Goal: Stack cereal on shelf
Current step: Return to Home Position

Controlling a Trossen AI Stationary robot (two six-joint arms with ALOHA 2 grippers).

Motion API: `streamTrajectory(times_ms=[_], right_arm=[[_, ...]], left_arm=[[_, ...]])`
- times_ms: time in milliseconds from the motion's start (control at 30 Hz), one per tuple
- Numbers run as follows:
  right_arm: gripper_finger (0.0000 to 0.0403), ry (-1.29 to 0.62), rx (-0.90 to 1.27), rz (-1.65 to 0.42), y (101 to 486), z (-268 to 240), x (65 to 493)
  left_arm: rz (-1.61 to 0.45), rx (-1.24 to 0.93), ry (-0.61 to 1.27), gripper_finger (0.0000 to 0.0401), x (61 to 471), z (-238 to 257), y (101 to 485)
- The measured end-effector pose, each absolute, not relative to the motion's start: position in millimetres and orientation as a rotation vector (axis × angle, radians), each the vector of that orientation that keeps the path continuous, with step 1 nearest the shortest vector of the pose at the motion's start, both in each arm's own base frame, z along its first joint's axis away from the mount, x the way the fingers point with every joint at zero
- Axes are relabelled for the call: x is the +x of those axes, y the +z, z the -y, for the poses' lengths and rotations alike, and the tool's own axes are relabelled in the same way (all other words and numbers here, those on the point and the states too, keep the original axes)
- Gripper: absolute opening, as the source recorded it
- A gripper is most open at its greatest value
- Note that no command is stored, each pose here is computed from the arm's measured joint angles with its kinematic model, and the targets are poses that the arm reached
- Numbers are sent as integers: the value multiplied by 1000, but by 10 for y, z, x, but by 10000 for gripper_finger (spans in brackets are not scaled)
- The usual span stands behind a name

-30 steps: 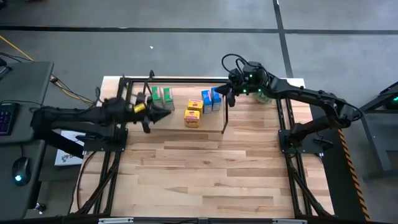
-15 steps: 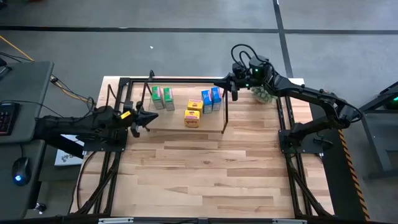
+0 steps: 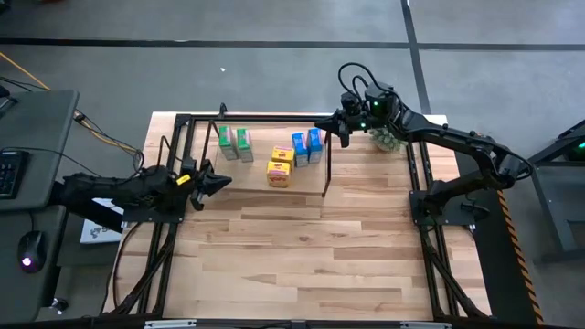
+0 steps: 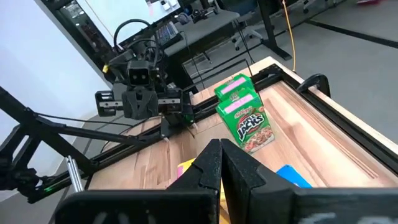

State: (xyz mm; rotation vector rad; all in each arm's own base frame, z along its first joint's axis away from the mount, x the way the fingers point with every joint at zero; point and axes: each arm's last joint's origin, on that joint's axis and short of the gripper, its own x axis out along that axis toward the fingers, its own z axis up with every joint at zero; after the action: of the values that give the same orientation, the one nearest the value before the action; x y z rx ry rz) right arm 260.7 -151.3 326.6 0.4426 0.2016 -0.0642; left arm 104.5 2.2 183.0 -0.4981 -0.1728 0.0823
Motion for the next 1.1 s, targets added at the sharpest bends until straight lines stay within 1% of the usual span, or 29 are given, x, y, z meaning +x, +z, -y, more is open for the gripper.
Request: streamTrajectory(times_ms=[67,133,267,300,367,467,633,800,967,1033,1100], right_arm=[[0,-64,437,-202,3266,1513,2607],[0,-62,419,-202,3266,1513,2607],[0,-53,315,-215,3252,1512,2605],[0,-55,288,-221,3243,1512,2603],[0,-54,260,-233,3231,1511,2600],[0,-29,277,-260,3204,1499,2593],[0,39,257,-367,3091,1445,2565],[0,99,164,-453,3004,1352,2562],[0,196,74,-604,2935,1174,2415],[0,225,98,-682,2911,1110,2300],[0,250,142,-712,2900,1073,2163]], left_arm=[[188,-482,55,0,1037,-15,1850],[194,-456,-14,0,1033,4,1874],[138,-334,-176,0,1036,56,1849],[110,-300,-189,0,1039,62,1823],[57,-272,-163,0,1047,57,1764],[30,-240,-100,0,1051,41,1729],[-24,-90,8,0,1054,11,1666],[-55,-61,149,1,1050,-29,1632],[-55,-61,160,1,1049,-33,1632],[-57,-60,160,1,1049,-33,1630],[-57,-60,160,1,1049,-33,1629]])
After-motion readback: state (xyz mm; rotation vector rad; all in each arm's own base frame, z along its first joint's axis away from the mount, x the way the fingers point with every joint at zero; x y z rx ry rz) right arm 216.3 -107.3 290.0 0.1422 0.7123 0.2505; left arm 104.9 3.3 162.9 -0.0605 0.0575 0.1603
